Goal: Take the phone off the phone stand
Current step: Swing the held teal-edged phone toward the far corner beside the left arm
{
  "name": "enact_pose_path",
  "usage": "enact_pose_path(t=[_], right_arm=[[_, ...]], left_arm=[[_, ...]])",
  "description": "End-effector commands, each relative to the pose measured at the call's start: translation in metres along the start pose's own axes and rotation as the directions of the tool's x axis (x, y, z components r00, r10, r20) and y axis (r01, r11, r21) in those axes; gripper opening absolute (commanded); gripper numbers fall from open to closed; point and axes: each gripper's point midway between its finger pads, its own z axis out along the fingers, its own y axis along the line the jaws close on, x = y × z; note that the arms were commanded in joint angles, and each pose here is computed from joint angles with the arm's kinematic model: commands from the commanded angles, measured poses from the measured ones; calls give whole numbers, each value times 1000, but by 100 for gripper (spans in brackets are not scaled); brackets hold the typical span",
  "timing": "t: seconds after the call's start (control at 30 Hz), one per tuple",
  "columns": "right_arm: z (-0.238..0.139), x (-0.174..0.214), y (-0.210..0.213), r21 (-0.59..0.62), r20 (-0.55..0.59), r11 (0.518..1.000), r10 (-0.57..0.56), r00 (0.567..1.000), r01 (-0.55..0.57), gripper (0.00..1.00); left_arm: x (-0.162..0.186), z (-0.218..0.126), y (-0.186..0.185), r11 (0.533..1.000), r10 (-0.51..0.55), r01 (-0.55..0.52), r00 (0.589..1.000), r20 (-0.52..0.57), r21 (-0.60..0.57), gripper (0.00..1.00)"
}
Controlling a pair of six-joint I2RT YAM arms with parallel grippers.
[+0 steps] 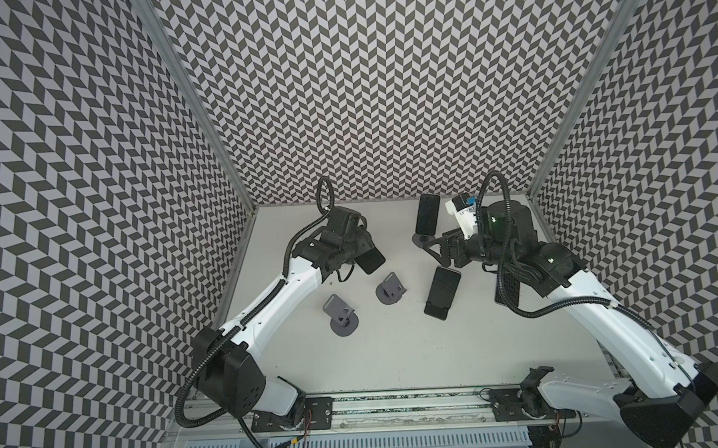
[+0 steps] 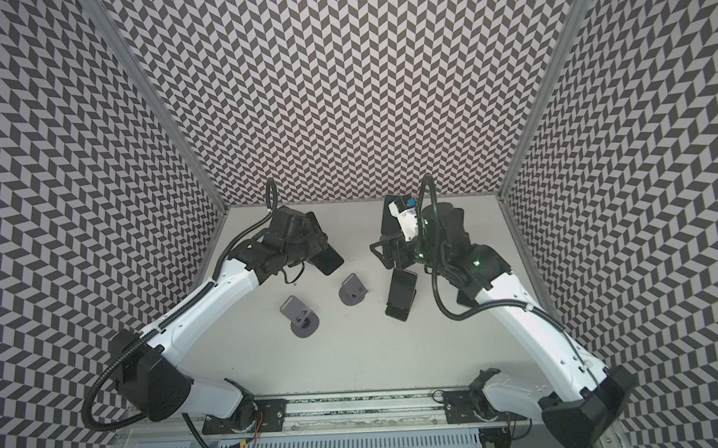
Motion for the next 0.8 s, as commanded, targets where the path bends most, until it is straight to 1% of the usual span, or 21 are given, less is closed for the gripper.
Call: enact_pose_path(t=[0.0, 0.3, 0.5, 0.77], right_arm=[[1, -19, 11, -35, 47, 999, -8, 999, 10, 77], [19, -19, 22, -71, 11, 997, -6, 1000, 7, 76], [29, -12, 37, -110, -18, 994, -14, 1000, 12, 76], [34, -2, 54, -150, -46, 988, -31, 998, 23, 76]], left_arm=[[-23, -15, 0, 998, 24, -27, 998, 55, 53, 65], [-45, -13, 59, 1000, -7, 7, 998, 63, -10, 65], [-51, -14, 93, 997, -48, 52, 996, 75, -58, 65], [-55, -6, 113, 993, -57, 63, 996, 64, -96, 65]])
